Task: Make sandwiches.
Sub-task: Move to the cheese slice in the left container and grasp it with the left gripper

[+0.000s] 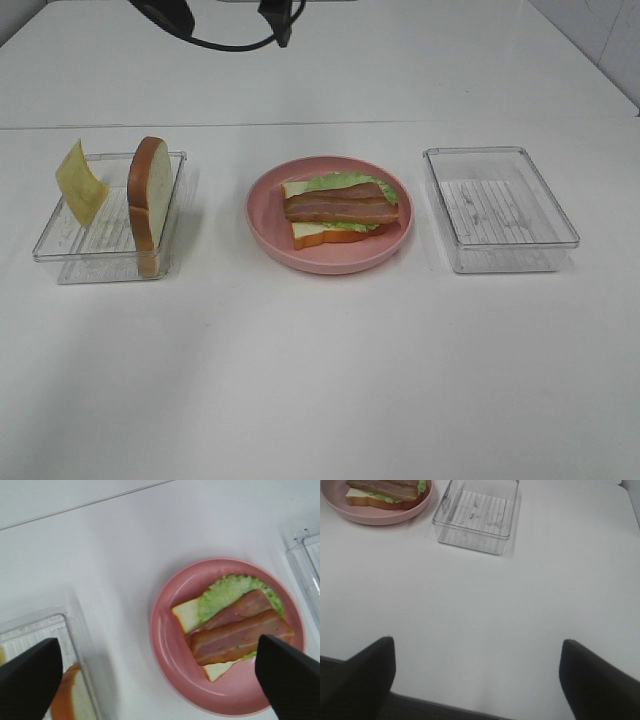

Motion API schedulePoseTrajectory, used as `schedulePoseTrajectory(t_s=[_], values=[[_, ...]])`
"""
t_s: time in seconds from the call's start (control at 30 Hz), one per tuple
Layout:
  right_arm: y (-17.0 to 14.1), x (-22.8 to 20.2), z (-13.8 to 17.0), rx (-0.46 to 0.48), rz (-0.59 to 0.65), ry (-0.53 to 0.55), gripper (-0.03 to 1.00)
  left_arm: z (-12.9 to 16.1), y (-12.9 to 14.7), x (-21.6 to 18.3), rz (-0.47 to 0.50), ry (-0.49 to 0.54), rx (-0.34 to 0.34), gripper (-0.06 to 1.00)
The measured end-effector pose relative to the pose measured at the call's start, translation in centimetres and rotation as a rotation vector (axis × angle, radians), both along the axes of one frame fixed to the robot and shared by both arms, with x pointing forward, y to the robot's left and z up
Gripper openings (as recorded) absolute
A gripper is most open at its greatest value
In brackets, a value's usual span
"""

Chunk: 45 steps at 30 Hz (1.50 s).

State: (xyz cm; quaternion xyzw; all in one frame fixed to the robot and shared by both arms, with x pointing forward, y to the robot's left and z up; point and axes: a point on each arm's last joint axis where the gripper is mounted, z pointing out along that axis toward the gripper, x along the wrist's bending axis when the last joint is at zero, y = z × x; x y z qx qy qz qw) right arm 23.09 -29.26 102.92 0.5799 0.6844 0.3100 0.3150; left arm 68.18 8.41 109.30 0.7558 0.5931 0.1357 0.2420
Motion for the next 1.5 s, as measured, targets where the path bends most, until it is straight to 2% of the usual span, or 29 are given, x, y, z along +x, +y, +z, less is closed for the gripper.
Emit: schedulePoseTrajectory(t_s=[0.07, 0.1, 0.17, 0.27, 0.33, 0.37, 0.43, 0.53, 0.6, 0.7, 0.93, 1.07, 1.2, 1.27, 1.3, 1.5], values=[[0.0, 0.0, 0.0, 0.000, 0.000, 0.000, 0.87, 0.3, 2.4, 0.1, 0.042, 0.015, 0.013, 0.97], [0.0, 0.0, 0.0, 0.000, 0.000, 0.000, 0.87, 0.3, 2.4, 0.1, 0.042, 0.015, 0.013, 0.97], [0.0, 0.0, 0.0, 0.000, 0.000, 0.000, 0.87, 0.5, 6.3, 0.0, 0.108, 0.048, 0.035, 0.97], [0.0, 0.0, 0.0, 0.000, 0.000, 0.000, 0.87, 0.5, 7.4, 0.0, 0.125, 0.055, 0.040, 0.97], [0.0, 0.0, 0.0, 0.000, 0.000, 0.000, 0.87, 0.8, 10.2, -0.3, 0.175, 0.068, 0.051, 0.97], [0.0, 0.0, 0.0, 0.000, 0.000, 0.000, 0.87, 0.8, 10.2, -0.3, 0.175, 0.068, 0.051, 0.97], [0.0, 0.0, 0.0, 0.000, 0.000, 0.000, 0.87, 1.1, 13.3, -0.7, 0.222, 0.082, 0.063, 0.97], [0.0, 0.0, 0.0, 0.000, 0.000, 0.000, 0.87, 1.1, 14.0, -0.8, 0.231, 0.086, 0.067, 0.97], [0.0, 0.0, 0.0, 0.000, 0.000, 0.000, 0.87, 0.6, 16.0, -0.7, 0.263, 0.107, 0.078, 0.97], [0.0, 0.0, 0.0, 0.000, 0.000, 0.000, 0.87, 0.2, 17.4, -0.6, 0.291, 0.123, 0.082, 0.97], [0.0, 0.0, 0.0, 0.000, 0.000, 0.000, 0.87, -0.1, 18.6, -0.5, 0.316, 0.131, 0.086, 0.97], [0.0, 0.0, 0.0, 0.000, 0.000, 0.000, 0.87, -1.3, 18.4, 0.0, 0.311, 0.162, 0.081, 0.97], [0.0, 0.0, 0.0, 0.001, 0.001, 0.000, 0.87, -4.4, 18.1, 1.1, 0.291, 0.234, 0.076, 0.97], [0.0, 0.0, 0.0, 0.001, 0.001, 0.000, 0.87, -5.1, 18.0, 1.3, 0.288, 0.249, 0.078, 0.97], [0.0, 0.0, 0.0, 0.001, 0.001, 0.000, 0.87, -6.5, 17.9, 1.7, 0.282, 0.278, 0.080, 0.97], [0.0, 0.0, 0.0, 0.001, 0.001, 0.000, 0.87, -9.5, 17.9, 2.5, 0.271, 0.341, 0.099, 0.97]])
